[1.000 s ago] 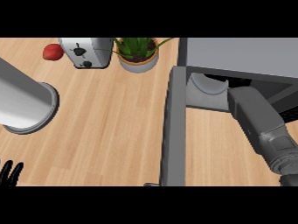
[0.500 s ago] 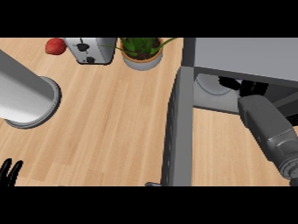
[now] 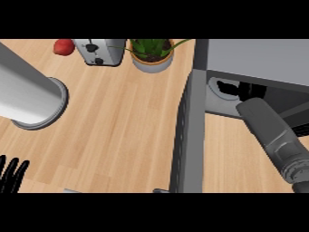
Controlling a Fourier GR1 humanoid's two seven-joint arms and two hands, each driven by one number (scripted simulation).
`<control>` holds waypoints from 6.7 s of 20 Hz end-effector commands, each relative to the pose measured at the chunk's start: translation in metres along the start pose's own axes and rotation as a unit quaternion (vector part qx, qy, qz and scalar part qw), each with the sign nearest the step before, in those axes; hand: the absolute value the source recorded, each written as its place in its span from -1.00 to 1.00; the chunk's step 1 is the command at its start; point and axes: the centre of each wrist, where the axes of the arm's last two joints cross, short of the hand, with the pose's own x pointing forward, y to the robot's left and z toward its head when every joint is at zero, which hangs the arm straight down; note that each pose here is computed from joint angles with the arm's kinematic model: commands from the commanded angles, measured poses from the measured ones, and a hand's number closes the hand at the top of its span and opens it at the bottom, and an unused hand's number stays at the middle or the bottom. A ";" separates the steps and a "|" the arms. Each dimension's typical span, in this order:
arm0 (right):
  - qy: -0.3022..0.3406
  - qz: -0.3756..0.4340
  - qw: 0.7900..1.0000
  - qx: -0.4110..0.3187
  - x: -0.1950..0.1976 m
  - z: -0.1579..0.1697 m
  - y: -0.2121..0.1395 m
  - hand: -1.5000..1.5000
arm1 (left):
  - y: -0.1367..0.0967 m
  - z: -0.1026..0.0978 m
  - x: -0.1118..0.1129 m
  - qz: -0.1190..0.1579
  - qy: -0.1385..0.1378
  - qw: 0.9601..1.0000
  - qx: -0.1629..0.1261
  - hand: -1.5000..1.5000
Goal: Pick up the milk, place it into the microwave and close the microwave
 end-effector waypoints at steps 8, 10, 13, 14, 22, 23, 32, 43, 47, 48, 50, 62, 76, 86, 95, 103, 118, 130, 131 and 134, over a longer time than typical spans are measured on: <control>-0.049 -0.062 0.991 0.104 0.037 0.011 0.018 -1.00 | 0.003 -0.005 0.000 -0.010 -0.009 1.000 0.003 -1.00; -0.052 -0.087 0.988 0.117 0.049 0.007 0.020 -1.00 | 0.004 0.002 -0.007 -0.001 0.003 1.000 -0.001 -1.00; -0.040 -0.146 0.982 0.111 0.067 0.007 0.023 -1.00 | 0.004 -0.001 -0.009 -0.003 -0.003 1.000 0.009 -1.00; -0.035 -0.163 0.979 0.115 0.060 0.016 0.027 -1.00 | 0.007 0.005 -0.002 -0.006 -0.006 1.000 0.005 -1.00; -0.011 -0.288 0.948 0.133 0.054 0.033 0.033 -1.00 | 0.003 0.007 -0.006 0.001 -0.002 1.000 0.001 -1.00; -0.012 -0.304 0.942 0.140 0.051 0.035 0.033 -1.00 | 0.006 0.011 0.002 -0.002 0.002 1.000 0.003 -1.00; 0.007 -0.387 0.908 0.162 0.007 0.090 0.042 -1.00 | -0.001 0.013 0.009 -0.016 -0.006 1.000 0.021 -1.00; -0.002 -0.449 0.873 0.190 -0.041 0.149 0.038 -1.00 | -0.018 0.022 0.013 -0.020 0.018 0.999 0.019 -1.00; -0.006 -0.466 0.858 0.216 -0.048 0.147 0.033 -1.00 | -0.031 0.012 0.007 -0.026 0.044 0.999 -0.002 -1.00; -0.004 -0.468 0.857 0.218 -0.047 0.165 0.036 -1.00 | -0.012 0.022 0.010 -0.016 0.053 0.998 -0.014 -1.00; 0.000 -0.458 0.865 0.207 -0.062 0.167 0.027 -1.00 | -0.014 0.024 -0.007 -0.024 0.059 0.998 -0.012 -1.00; 0.006 -0.435 0.886 0.161 -0.125 0.196 -0.040 1.00 | -0.036 -0.008 -0.026 -0.017 0.108 0.987 -0.121 -1.00; 0.054 -0.453 0.884 0.100 -0.199 0.227 -0.150 -1.00 | -0.097 -0.072 -0.089 -0.069 0.110 0.975 -0.182 1.00; 0.049 -0.465 0.877 0.105 -0.214 0.222 -0.160 -1.00 | -0.142 -0.112 -0.128 -0.132 0.188 0.919 -0.320 1.00; 0.028 -0.480 0.870 0.112 -0.220 0.211 -0.184 -1.00 | -0.191 -0.105 -0.172 -0.157 0.252 0.854 -0.426 1.00; -0.018 -0.502 0.854 0.139 -0.209 0.192 -0.186 -1.00 | -0.242 -0.090 -0.170 -0.125 0.188 0.878 -0.422 1.00; -0.070 -0.531 0.826 0.176 -0.167 0.142 -0.179 -1.00 | -0.272 -0.154 -0.147 -0.128 0.132 0.920 -0.346 1.00; -0.120 -0.528 0.811 0.220 -0.146 0.101 -0.191 -1.00 | -0.289 -0.213 -0.121 -0.153 0.056 0.944 -0.288 1.00; -0.125 -0.536 0.808 0.211 -0.142 0.096 -0.190 -1.00 | -0.286 -0.216 -0.123 -0.156 0.061 0.945 -0.283 1.00; -0.144 -0.534 0.804 0.217 -0.136 0.082 -0.195 -1.00 | -0.292 -0.231 -0.114 -0.159 0.046 0.947 -0.275 1.00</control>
